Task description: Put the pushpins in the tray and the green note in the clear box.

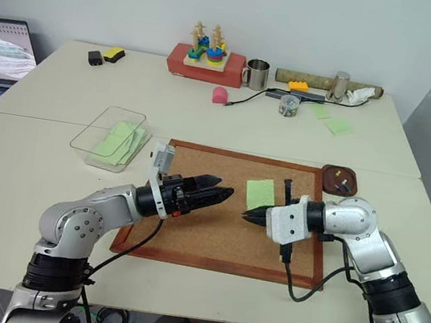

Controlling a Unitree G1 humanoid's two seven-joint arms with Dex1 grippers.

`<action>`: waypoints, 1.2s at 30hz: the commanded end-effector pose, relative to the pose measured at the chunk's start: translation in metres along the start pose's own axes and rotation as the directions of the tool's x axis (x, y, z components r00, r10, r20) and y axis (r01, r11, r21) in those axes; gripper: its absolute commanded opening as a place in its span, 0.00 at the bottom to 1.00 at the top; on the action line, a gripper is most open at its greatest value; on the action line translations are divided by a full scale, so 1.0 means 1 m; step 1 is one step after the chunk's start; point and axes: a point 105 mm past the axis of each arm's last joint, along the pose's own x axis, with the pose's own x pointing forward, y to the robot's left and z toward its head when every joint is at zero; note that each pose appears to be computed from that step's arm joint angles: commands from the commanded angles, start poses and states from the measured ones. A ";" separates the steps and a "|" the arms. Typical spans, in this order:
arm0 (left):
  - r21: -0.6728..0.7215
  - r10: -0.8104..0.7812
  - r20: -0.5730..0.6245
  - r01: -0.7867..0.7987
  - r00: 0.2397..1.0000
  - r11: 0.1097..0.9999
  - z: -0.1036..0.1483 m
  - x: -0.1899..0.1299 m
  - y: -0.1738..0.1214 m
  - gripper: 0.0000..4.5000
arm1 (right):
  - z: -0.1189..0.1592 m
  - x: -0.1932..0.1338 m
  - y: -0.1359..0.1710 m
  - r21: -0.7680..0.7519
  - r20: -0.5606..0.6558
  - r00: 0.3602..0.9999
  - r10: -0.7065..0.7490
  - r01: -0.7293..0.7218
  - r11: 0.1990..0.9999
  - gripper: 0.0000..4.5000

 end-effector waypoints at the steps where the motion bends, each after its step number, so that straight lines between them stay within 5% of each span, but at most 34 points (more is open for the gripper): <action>1: 0.013 -0.053 0.022 0.053 0.998 0.999 0.006 0.004 -0.013 0.99 | 0.011 0.002 -0.011 -0.101 0.042 0.999 -0.002 0.006 0.995 0.00; 9: 0.020 -0.089 0.068 0.087 0.994 0.996 0.010 0.015 -0.022 0.99 | 0.021 0.021 -0.014 -0.146 0.103 0.994 0.034 -0.019 0.989 0.00; 30: 0.027 -0.085 0.074 0.083 0.994 0.996 0.010 0.012 -0.018 0.07 | 0.022 0.023 -0.022 -0.148 0.115 0.993 0.003 0.014 0.989 0.00; 36: 0.048 -0.079 0.051 0.077 0.996 0.996 0.008 0.012 -0.017 0.00 | 0.025 0.021 -0.026 -0.159 0.116 0.993 -0.008 0.026 0.987 0.00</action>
